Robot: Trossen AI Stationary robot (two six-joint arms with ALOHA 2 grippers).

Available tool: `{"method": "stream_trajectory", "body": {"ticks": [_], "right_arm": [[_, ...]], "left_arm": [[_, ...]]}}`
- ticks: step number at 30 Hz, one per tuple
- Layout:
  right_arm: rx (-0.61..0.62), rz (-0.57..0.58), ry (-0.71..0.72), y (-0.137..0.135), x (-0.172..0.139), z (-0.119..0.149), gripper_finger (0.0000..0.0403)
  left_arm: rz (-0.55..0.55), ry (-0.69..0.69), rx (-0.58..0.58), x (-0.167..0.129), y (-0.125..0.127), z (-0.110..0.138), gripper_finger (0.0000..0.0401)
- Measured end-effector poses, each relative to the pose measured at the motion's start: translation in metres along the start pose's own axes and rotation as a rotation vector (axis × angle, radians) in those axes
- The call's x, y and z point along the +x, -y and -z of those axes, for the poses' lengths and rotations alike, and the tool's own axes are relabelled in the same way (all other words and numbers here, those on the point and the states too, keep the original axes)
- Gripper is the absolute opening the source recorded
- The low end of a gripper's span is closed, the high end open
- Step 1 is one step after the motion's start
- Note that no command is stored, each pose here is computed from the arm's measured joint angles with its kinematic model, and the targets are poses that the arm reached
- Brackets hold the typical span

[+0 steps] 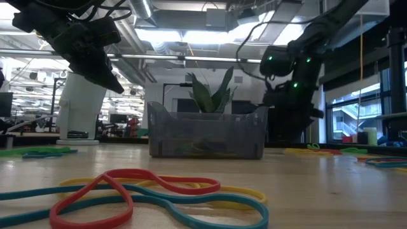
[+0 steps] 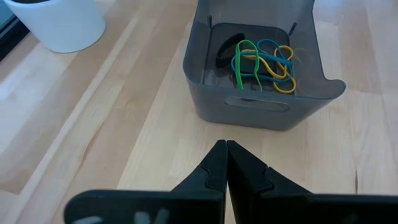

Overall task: Pick and place rubber bands into bin
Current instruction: Put the yellow rubber band into the black bin

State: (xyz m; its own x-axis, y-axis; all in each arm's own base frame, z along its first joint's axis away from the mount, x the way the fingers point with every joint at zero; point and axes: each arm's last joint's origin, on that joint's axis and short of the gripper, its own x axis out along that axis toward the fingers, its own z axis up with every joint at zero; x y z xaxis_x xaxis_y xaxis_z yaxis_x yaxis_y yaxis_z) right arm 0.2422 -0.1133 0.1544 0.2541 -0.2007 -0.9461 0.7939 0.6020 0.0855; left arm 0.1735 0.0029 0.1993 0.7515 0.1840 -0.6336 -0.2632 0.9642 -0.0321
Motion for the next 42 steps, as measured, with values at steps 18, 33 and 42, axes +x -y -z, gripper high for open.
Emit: {"method": "stream_trajectory", "body": {"ticks": [18,33,42], "right_arm": [[-0.005,0.096,-0.133,0.0,0.031,-0.006,0.0076],[0.054,-0.014,0.068,0.012,-0.061,-0.002,0.0002],[0.174,-0.17,0.439,0.034,-0.155,0.023,0.0001]], "left_arm": [[0.0,0.0,-0.016,0.0,0.0,0.0,0.0002],[0.0,0.0,-0.016,0.0,0.0,0.0,0.0002],[0.0,0.001,0.004,0.0,0.0,0.0,0.0002]]}}
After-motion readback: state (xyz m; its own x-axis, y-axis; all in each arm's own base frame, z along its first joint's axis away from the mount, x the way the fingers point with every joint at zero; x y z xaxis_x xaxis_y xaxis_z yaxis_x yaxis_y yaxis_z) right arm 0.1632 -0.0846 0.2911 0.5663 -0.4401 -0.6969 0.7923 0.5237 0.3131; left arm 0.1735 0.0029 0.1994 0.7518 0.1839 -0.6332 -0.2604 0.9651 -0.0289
